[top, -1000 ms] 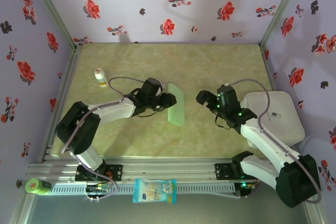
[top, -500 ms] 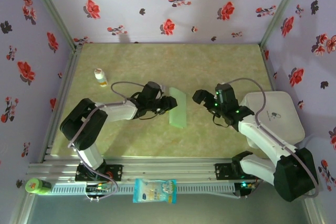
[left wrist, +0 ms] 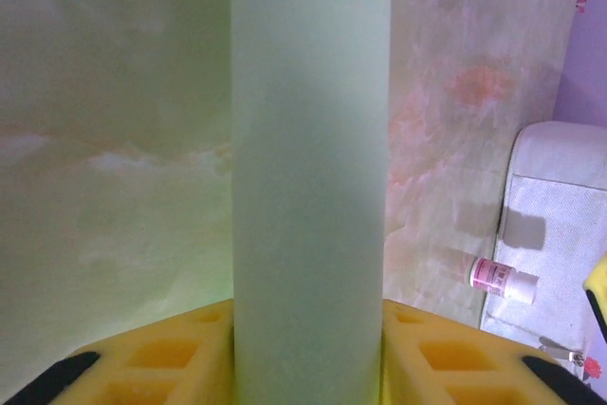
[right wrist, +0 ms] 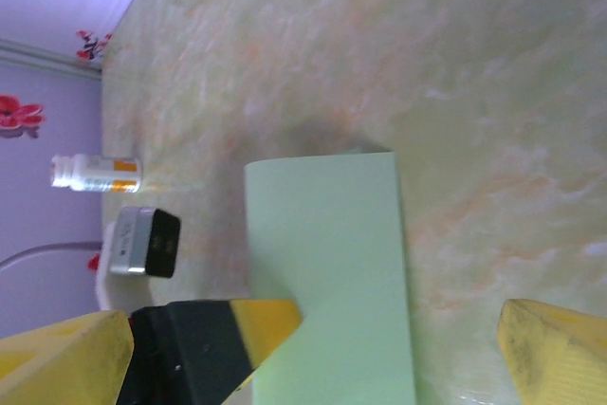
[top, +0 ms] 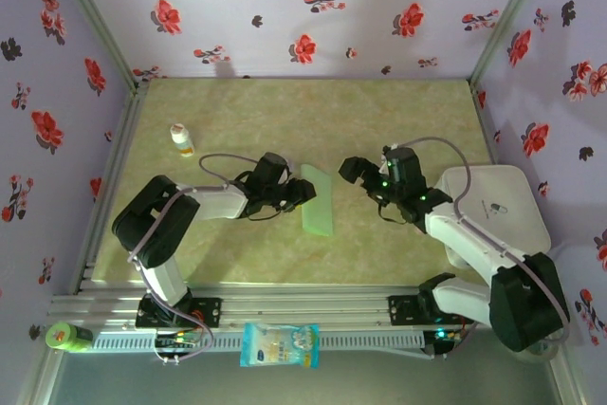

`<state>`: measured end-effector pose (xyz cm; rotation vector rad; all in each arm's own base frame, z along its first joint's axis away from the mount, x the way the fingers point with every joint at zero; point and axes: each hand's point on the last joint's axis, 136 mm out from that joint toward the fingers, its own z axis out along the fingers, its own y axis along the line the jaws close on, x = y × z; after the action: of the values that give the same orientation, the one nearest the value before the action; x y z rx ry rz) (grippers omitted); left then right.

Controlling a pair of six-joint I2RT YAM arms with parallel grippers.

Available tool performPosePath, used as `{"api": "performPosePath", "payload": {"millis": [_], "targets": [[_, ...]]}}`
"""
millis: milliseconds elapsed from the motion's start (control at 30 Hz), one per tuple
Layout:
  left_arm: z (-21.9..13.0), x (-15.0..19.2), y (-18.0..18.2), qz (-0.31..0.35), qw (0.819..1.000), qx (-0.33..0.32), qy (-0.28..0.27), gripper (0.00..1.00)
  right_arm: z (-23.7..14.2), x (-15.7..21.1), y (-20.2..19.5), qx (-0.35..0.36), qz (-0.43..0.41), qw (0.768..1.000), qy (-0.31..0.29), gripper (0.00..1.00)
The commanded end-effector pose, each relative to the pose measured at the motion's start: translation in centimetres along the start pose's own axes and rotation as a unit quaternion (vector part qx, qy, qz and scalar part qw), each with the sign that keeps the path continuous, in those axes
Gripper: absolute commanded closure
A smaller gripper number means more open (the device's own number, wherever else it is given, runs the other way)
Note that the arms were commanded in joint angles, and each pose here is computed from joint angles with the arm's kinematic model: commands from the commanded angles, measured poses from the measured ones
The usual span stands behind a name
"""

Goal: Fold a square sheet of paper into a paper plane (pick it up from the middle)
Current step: Hold the square sheet of paper at the center of the table.

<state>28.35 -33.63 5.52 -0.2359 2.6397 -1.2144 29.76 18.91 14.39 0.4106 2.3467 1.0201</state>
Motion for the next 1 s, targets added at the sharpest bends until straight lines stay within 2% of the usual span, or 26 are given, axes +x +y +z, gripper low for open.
{"api": "performPosePath", "payload": {"millis": [0, 267, 500, 600, 967], "targets": [[0.5, 0.2, 0.9, -0.011, 1.0, -0.003, 0.007, 0.62, 0.6, 0.6, 0.9, -0.03, -0.012, 0.999, 0.026, 0.01], [0.3, 0.2, 1.8, -0.006, 0.999, -0.033, 0.007, 0.58, 0.9, 1.1, 0.4, -0.018, -0.022, 0.999, 0.043, 0.01], [-0.6, -0.1, 2.9, 0.017, 0.995, -0.094, 0.005, 0.47, 1.1, 1.5, 0.1, -0.014, -0.023, 0.998, 0.055, 0.01], [-1.4, -0.6, 3.1, 0.027, 0.993, -0.113, -0.015, 0.42, 1.2, 1.5, 0.6, -0.027, -0.026, 0.998, 0.055, 0.01], [-3.1, -1.1, 3.5, 0.054, 0.987, -0.149, -0.032, 0.42, 1.8, 2.0, 0.6, -0.031, -0.025, 0.997, 0.066, 0.01]]}}
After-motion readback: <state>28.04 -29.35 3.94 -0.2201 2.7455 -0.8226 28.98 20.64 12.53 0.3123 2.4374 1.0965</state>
